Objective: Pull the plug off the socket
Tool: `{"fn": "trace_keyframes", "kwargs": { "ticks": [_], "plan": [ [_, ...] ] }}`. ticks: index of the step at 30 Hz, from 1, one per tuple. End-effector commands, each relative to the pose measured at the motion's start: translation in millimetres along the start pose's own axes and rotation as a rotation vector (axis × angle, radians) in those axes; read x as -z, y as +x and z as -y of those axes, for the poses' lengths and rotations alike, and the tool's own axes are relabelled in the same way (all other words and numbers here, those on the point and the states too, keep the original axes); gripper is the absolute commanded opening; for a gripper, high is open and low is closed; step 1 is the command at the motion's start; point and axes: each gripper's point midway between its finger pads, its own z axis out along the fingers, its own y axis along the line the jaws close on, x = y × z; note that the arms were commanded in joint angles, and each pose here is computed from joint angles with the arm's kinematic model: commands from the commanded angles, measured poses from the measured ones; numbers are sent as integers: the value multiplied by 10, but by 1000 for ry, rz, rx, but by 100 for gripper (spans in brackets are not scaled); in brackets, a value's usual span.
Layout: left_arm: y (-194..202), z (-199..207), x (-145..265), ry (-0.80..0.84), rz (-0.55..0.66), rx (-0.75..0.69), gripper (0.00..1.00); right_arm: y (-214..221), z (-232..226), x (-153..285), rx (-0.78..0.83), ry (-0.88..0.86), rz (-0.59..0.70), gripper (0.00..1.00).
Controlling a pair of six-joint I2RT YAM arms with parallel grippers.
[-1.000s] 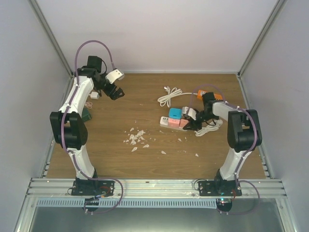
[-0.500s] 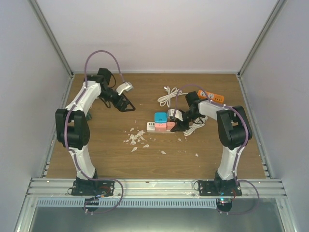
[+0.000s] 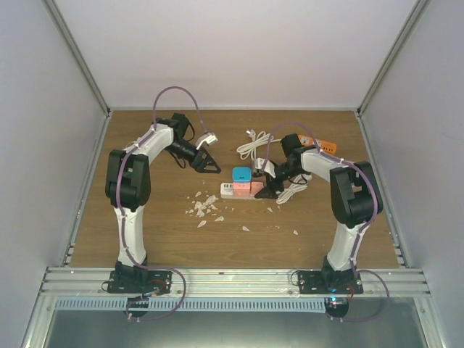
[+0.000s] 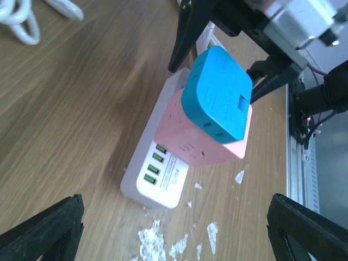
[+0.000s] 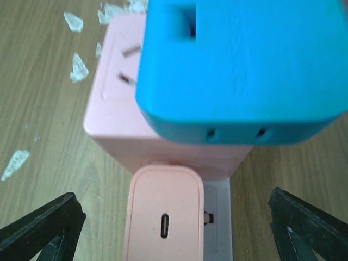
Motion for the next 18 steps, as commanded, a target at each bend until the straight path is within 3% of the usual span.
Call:
{"fn": "trace_keyframes", "kwargs": {
  "ticks": [1,14,18],
  "plan": [
    [-202,93,-234,77,29,-53,92,-397,72,183,35,30,116,94],
    [-248,226,-670,198,11,-70,82,-621,80,83,4,-17,193,94],
    [-273,288,-733,227,18,-81,73,-593,78,50,-8,-28,194,92]
  ]
}}
